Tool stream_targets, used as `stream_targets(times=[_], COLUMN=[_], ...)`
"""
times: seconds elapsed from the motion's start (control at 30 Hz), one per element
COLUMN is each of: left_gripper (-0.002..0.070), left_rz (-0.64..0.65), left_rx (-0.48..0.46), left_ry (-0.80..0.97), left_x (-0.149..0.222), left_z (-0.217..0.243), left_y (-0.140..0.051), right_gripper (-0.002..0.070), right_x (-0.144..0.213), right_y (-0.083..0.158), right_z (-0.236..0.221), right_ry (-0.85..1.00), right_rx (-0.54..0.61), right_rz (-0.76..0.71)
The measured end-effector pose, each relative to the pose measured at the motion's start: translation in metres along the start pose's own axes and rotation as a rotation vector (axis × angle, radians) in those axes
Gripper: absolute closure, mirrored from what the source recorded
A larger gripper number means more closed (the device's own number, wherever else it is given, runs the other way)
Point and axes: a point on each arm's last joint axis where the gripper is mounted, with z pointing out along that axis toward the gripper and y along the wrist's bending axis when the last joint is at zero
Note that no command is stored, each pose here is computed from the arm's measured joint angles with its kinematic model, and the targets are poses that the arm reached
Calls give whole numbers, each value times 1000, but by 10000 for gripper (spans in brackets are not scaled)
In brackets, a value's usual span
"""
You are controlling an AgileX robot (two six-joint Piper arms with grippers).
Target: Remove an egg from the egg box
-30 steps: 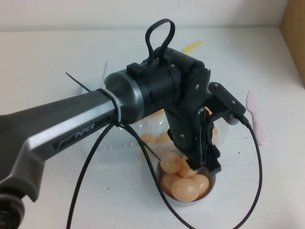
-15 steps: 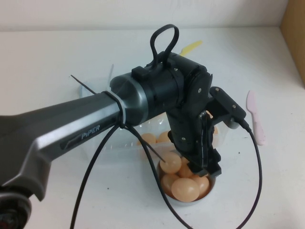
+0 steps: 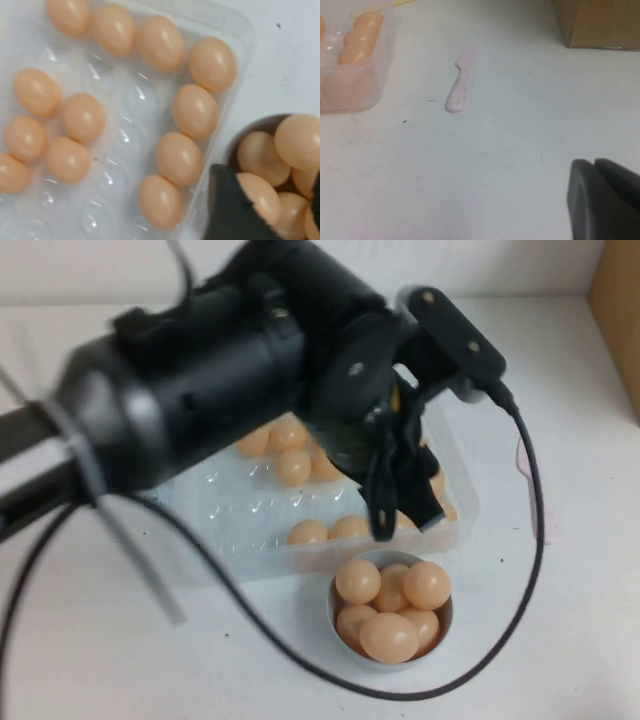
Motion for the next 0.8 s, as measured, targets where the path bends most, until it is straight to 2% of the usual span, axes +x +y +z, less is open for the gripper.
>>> stream_targets(times=[0.1, 0.13, 0.2, 0.23, 0.4, 0.8], left_gripper=[472, 543, 620, 637, 671, 676], left_rz=[-32, -44, -66, -73, -123, -237], left_rx=[-42, -57, -83, -93, -148, -214], left_ry=[-88, -129, -191, -214, -337, -609], left_x=[12, 20, 34, 40, 73, 134], left_z=[-18, -26, -39, -43, -68, -116], left_y=[5, 7, 11, 12, 14, 7], right_gripper=[694, 694, 694, 694, 694, 694], right_x=[0, 0, 0, 0, 0, 0], right_y=[0, 0, 0, 0, 0, 0], right_z=[0, 0, 0, 0, 0, 0], right_ry=[0, 0, 0, 0, 0, 0], right_rx=[0, 0, 0, 0, 0, 0], right_rz=[-2, -2, -2, -2, -2, -2])
